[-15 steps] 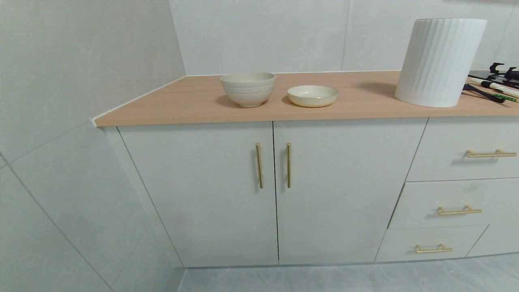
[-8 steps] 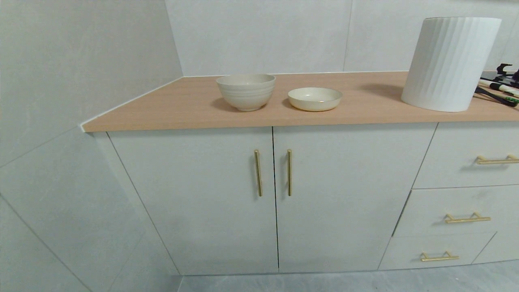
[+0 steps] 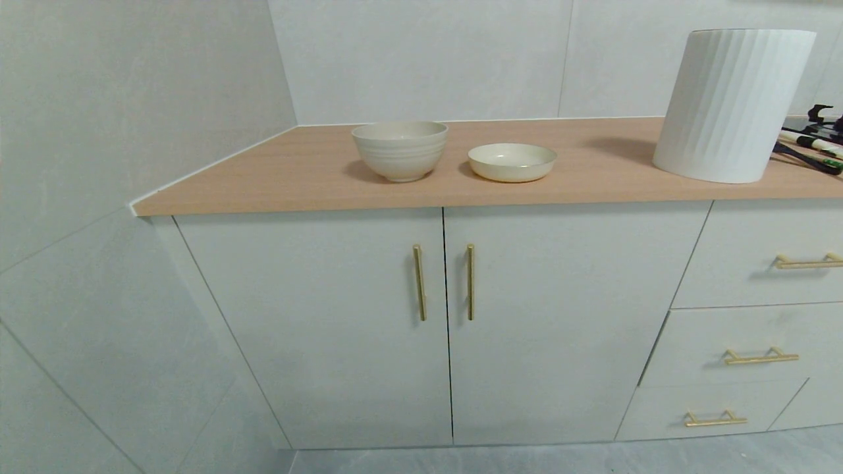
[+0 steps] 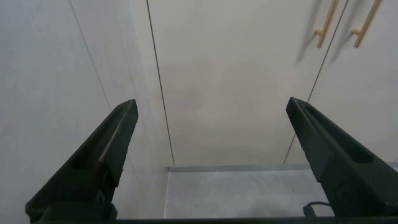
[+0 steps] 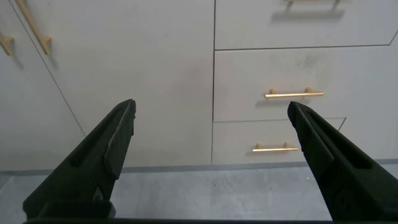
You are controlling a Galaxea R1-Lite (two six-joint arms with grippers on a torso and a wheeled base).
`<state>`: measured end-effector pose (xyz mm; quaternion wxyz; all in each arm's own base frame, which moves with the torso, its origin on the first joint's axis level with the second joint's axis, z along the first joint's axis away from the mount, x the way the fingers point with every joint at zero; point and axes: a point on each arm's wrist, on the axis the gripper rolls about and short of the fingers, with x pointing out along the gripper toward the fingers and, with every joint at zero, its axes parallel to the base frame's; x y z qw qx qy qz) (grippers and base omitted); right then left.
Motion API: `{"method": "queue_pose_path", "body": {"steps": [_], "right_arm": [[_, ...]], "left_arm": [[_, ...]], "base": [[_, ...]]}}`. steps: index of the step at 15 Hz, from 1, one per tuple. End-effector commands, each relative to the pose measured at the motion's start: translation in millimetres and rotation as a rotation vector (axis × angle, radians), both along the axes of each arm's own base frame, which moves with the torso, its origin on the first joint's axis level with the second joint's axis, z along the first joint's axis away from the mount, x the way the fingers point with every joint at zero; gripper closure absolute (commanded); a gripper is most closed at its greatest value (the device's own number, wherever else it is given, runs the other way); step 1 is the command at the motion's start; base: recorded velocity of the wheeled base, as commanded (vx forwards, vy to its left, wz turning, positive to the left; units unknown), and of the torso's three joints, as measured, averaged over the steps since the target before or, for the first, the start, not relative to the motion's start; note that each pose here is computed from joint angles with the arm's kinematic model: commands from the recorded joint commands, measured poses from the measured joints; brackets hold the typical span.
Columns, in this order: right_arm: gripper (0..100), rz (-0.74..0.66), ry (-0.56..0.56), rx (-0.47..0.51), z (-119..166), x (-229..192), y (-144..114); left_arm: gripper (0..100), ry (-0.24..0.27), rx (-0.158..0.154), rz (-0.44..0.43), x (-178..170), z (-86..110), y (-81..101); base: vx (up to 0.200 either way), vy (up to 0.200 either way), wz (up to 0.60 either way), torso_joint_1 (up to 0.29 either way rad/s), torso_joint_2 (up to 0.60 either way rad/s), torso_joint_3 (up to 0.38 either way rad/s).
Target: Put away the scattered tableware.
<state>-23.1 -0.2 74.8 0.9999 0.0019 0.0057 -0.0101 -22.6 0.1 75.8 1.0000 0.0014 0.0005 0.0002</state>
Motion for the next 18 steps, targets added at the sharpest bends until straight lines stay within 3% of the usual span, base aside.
{"method": "queue_pose_path", "body": {"steps": [1,2,4,5,13,16,18], "right_arm": [[0,0.0,0.001,-0.001,0.0,0.1,0.0],[0,0.002,-0.007,-0.001,1.3,-0.2,0.0],[0,0.114,-0.122,0.025,34.6,-8.2,2.6],[0,0.137,-0.116,0.026,35.5,-7.7,3.1],[0,0.415,0.237,0.065,95.6,59.9,9.8],[0,0.597,0.392,0.052,110.6,103.5,28.6],[0,0.671,0.383,0.032,127.5,122.7,43.6]], "left_arm": [[0,0.0,0.0,0.001,0.1,-0.1,0.0],[0,0.0,0.0,0.001,0.1,-0.1,0.0],[0,0.0,0.0,0.001,0.1,-0.1,0.0],[0,0.0,0.0,0.001,0.1,-0.1,0.0],[0,0.0,0.002,0.001,0.1,-0.1,0.0],[0,0.0,0.005,0.001,-0.1,0.2,0.0],[0,-0.001,0.003,0.001,-0.1,0.3,0.0]], "base": [[0.0,0.0,0.0,0.0,0.0,0.0],[0.0,0.0,0.0,0.0,0.0,0.0],[0.0,0.0,0.0,0.0,0.0,0.0],[0.0,0.0,0.0,0.0,0.0,0.0],[0.0,0.0,0.0,0.0,0.0,0.0],[0.0,0.0,0.0,0.0,0.0,0.0],[0.0,0.0,0.0,0.0,0.0,0.0]]}}
